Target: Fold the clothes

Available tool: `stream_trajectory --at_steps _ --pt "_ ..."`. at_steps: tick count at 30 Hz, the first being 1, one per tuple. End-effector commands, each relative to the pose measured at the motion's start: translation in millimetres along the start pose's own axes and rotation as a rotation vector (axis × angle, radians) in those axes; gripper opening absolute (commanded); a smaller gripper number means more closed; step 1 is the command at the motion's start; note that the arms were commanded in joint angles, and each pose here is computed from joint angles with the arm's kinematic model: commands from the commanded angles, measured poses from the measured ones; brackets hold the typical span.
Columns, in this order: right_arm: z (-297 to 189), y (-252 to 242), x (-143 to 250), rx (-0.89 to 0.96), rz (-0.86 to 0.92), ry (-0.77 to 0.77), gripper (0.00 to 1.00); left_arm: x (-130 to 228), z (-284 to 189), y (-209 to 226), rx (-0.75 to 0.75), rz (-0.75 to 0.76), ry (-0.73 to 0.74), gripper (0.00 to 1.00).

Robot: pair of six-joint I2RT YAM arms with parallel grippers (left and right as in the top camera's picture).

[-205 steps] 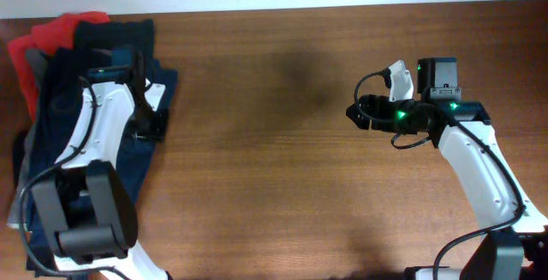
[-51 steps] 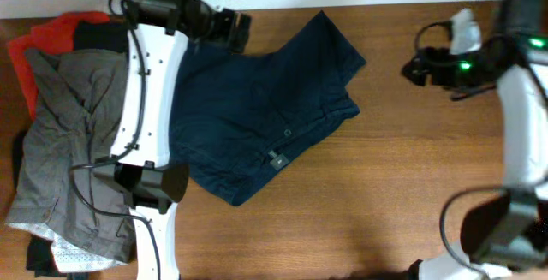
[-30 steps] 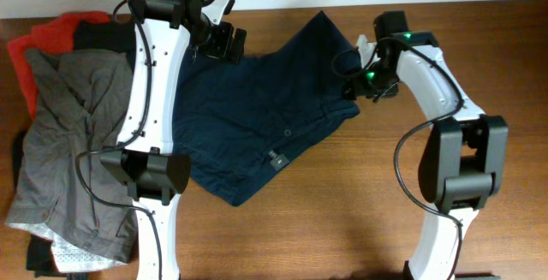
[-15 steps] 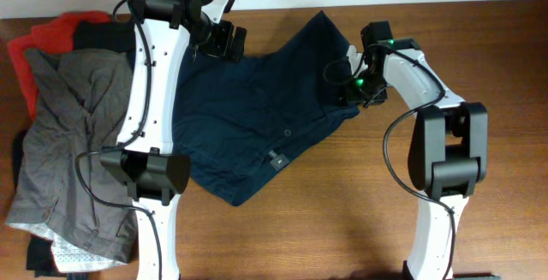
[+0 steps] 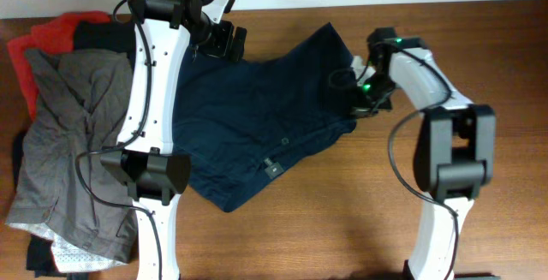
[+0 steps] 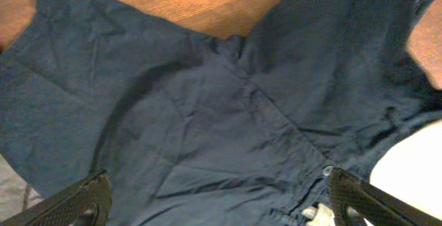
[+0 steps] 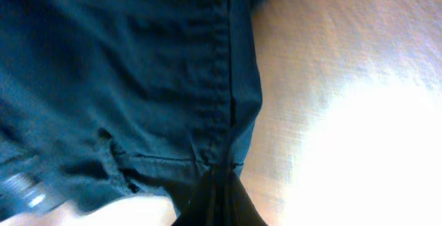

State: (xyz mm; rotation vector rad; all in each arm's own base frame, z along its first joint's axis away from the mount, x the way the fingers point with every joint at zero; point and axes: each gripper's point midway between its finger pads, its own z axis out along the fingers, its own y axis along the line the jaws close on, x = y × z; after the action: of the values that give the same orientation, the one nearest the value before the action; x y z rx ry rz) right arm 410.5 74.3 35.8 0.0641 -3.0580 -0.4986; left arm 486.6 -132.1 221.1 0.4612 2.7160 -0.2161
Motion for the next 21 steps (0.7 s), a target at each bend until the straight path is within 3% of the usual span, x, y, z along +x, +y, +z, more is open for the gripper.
stream_trajectory --at_steps 1,9,17,21 --pt "-90.7 13.2 8.3 -0.044 0.045 -0.164 0.04 -0.3 2.0 2.4 0.002 0.015 0.001 0.99" --pt "-184.8 19.5 36.0 0.038 0.037 -0.386 0.04 23.8 1.0 -14.5 0.071 0.077 0.097 0.99" --pt "-187.6 15.7 28.1 0.049 0.034 -0.417 0.04 41.8 15.0 -64.5 0.165 0.243 0.177 0.99" --pt "-195.0 -2.7 24.7 0.057 0.077 -0.445 0.04 67.9 35.7 -103.7 0.255 0.423 0.272 0.99"
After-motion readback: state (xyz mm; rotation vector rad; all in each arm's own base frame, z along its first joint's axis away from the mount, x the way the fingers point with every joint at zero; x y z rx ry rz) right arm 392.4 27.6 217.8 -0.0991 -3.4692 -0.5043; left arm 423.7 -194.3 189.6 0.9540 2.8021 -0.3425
